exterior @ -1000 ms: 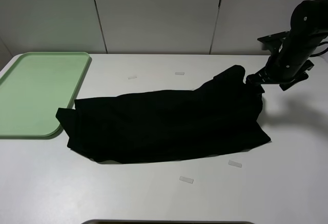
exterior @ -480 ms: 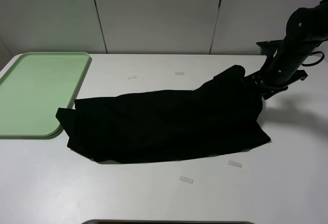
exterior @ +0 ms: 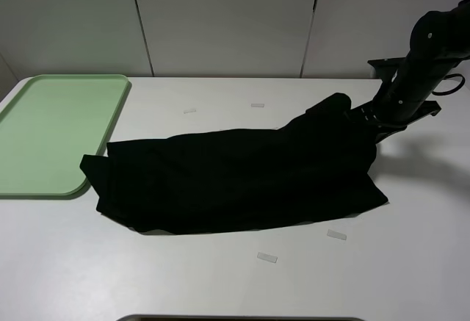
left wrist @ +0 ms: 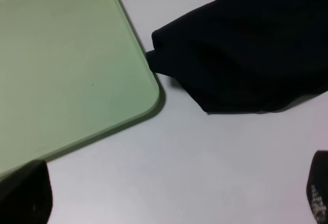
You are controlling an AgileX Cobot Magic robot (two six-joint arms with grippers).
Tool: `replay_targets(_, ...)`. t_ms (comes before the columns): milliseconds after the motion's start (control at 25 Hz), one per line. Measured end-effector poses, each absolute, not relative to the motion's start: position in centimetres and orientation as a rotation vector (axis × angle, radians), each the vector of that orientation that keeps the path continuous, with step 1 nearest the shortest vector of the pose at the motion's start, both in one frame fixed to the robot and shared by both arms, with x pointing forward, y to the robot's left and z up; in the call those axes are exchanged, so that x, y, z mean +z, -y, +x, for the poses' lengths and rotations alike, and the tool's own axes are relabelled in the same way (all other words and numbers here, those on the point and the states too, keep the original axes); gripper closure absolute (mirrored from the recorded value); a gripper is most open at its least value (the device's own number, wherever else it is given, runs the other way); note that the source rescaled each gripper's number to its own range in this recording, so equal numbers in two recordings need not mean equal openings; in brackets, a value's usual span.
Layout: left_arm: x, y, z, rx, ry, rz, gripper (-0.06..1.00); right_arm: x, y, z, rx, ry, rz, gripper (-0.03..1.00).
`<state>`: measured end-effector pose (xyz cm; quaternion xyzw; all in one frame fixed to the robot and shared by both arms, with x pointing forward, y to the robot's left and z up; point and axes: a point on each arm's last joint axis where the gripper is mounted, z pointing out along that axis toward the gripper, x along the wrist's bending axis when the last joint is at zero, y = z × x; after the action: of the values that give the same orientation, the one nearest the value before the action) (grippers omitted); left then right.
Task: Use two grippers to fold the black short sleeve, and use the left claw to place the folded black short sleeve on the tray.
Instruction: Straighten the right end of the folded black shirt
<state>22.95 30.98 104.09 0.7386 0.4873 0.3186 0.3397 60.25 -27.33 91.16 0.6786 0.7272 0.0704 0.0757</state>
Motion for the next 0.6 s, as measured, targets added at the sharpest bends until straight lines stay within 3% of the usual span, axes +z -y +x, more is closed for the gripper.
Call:
replay_targets(200, 104.1, -31.0, 22.9, 0.829, -1.269, 1.922, -0.06, 91.2, 27.0, 59.6, 0.114, -2.234, 2.011, 0.97)
replay_targets(600, 104.1, -31.0, 22.9, 0.829, -1.269, 1.922, -0.06, 95.0, 25.2, 58.3, 0.149, -2.213, 2.003, 0.97)
